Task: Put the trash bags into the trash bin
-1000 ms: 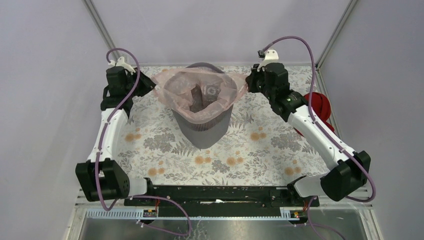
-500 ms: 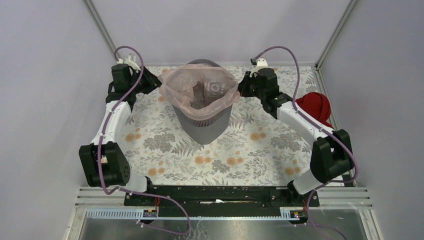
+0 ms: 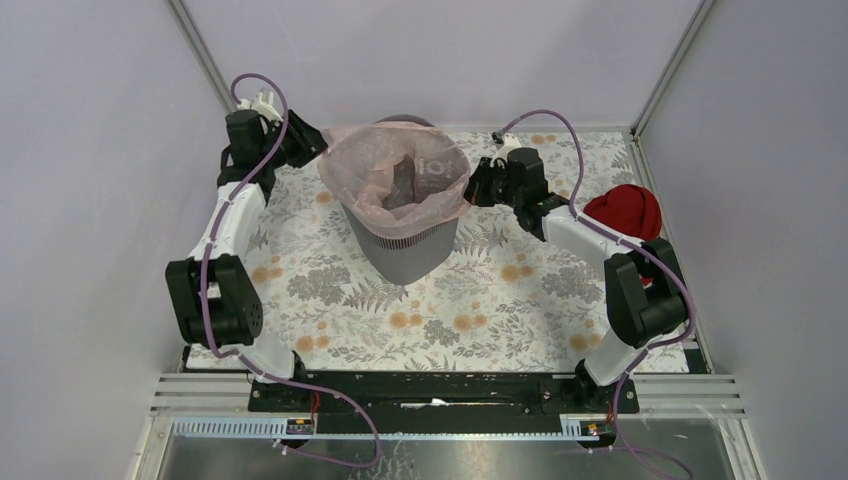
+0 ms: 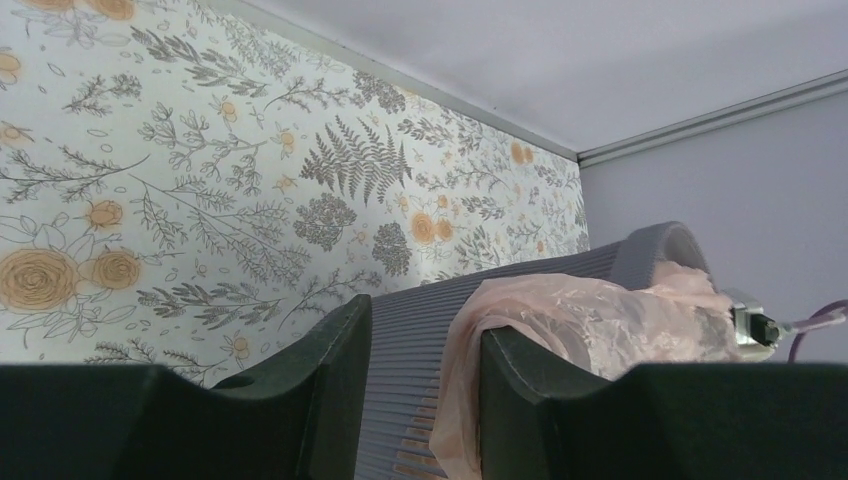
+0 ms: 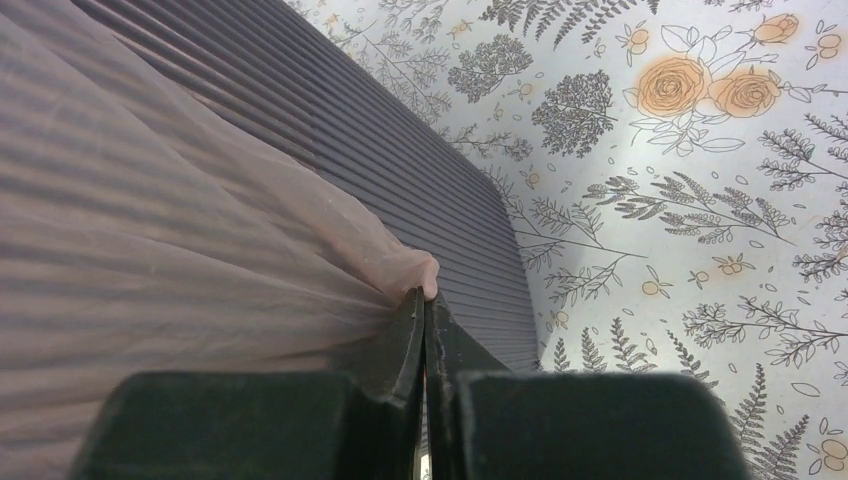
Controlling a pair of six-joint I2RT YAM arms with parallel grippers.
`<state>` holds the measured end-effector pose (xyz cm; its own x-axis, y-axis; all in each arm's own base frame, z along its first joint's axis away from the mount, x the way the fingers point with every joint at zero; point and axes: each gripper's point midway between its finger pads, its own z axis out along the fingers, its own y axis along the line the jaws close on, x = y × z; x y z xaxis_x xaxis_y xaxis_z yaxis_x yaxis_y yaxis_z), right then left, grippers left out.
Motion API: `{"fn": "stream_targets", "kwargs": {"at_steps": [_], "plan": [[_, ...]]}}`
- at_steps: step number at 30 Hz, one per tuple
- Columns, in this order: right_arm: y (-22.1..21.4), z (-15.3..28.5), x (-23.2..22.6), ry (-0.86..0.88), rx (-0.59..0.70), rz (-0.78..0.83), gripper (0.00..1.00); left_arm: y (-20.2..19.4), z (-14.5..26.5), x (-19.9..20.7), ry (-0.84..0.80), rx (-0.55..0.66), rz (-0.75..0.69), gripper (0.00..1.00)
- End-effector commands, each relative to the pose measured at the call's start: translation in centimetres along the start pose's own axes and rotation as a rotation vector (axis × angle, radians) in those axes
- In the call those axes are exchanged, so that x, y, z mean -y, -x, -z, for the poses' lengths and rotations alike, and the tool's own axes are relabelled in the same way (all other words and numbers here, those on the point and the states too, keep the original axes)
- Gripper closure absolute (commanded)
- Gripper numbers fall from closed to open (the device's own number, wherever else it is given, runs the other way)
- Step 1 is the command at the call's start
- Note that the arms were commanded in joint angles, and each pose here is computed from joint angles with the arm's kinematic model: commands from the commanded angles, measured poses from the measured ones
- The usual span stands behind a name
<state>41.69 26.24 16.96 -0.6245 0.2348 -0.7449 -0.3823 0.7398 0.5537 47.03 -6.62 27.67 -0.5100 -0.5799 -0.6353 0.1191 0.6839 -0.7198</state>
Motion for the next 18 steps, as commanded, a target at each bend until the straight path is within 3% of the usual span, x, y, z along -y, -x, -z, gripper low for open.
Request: {"fn": "stream_targets", "kwargs": {"at_steps": [1,10,14,18], "plan": [[2.2,0.5,-1.5,0.044,0.032,0.008,1.00,0.2,-2.1,-0.1,-0.050,-0.019,0.034,0.58],[8.1,0.1,-0.6,-0.027,0.106,0.041,1.00,-4.1,-3.0,-2.1,-0.042,-0.144,0.117,0.60],[7.0,-2.3,1.3,-0.018,0.064,-0.014,1.00,-3.2,-2.1,-0.4,-0.083,-0.126,0.100,0.59],[3.1,-4.9,2.9,0.009,-0.035,-0.106,1.00,-1.2,-1.5,2.6,-0.166,-0.090,0.095,0.54]]}}
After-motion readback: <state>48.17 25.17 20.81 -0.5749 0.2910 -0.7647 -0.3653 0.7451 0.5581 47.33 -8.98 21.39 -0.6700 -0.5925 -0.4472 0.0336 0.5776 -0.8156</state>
